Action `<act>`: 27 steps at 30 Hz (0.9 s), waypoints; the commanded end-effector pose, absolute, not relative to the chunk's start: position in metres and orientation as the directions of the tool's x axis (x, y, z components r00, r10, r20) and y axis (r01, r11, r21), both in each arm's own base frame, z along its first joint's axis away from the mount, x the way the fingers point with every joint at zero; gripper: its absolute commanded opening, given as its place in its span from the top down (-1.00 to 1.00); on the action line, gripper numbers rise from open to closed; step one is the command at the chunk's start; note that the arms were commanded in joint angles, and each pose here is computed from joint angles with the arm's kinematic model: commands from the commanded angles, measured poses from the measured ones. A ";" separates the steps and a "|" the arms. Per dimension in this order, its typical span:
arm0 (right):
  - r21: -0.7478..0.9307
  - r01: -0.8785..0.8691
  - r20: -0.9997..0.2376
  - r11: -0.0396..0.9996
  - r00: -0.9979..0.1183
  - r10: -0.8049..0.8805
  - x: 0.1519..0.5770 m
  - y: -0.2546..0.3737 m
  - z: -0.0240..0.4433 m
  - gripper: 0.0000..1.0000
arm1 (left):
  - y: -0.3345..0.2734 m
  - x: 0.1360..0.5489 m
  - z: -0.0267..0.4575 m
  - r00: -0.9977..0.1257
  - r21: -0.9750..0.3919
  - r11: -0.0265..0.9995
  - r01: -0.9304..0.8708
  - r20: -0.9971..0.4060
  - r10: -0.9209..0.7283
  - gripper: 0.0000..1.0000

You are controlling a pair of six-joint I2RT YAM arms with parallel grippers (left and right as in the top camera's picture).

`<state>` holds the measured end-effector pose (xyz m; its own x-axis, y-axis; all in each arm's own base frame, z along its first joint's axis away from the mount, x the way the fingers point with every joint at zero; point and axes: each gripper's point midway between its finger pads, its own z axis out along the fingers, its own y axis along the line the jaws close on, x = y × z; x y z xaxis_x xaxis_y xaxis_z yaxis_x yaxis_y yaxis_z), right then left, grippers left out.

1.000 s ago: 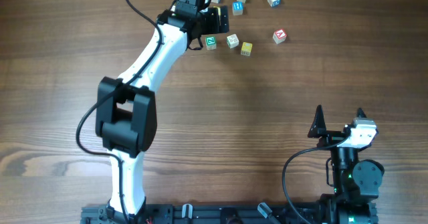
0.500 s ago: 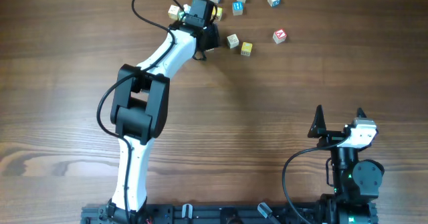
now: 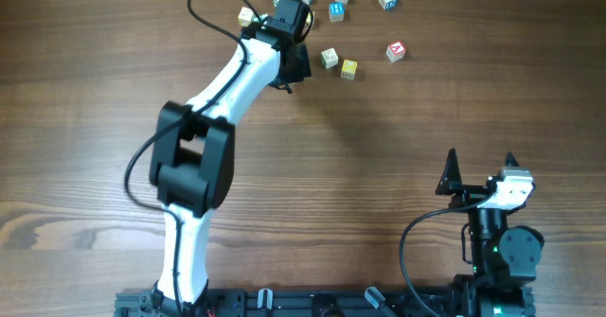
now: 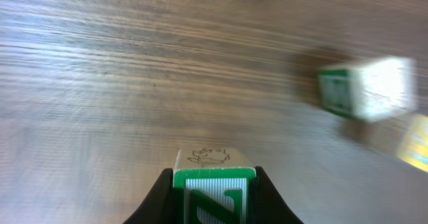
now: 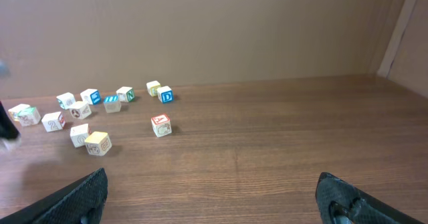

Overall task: Form a tower
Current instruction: 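Reach the left gripper to the block cluster and grasp the green Z block, then carry the Z block right and set it down on the table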

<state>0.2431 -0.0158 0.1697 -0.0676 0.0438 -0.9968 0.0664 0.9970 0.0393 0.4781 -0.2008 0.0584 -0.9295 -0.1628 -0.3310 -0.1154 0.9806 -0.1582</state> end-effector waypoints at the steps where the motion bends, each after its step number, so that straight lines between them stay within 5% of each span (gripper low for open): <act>1: 0.028 0.049 -0.998 0.998 -0.063 0.031 0.243 -0.013 0.171 -1.00 | -0.238 0.456 0.130 -0.900 -0.212 0.977 -0.009 -0.423 -0.100 0.89; 15: 0.028 0.049 -0.998 0.998 -0.063 0.031 0.243 -0.013 0.171 -0.99 | -0.409 0.347 0.081 -0.884 -0.214 0.917 0.337 -0.408 0.229 0.80; 27: 0.028 0.049 -0.998 0.998 -0.063 0.031 0.243 -0.013 0.171 -0.99 | -0.426 0.342 0.037 -0.949 -0.357 0.929 -0.103 -0.245 -0.199 0.74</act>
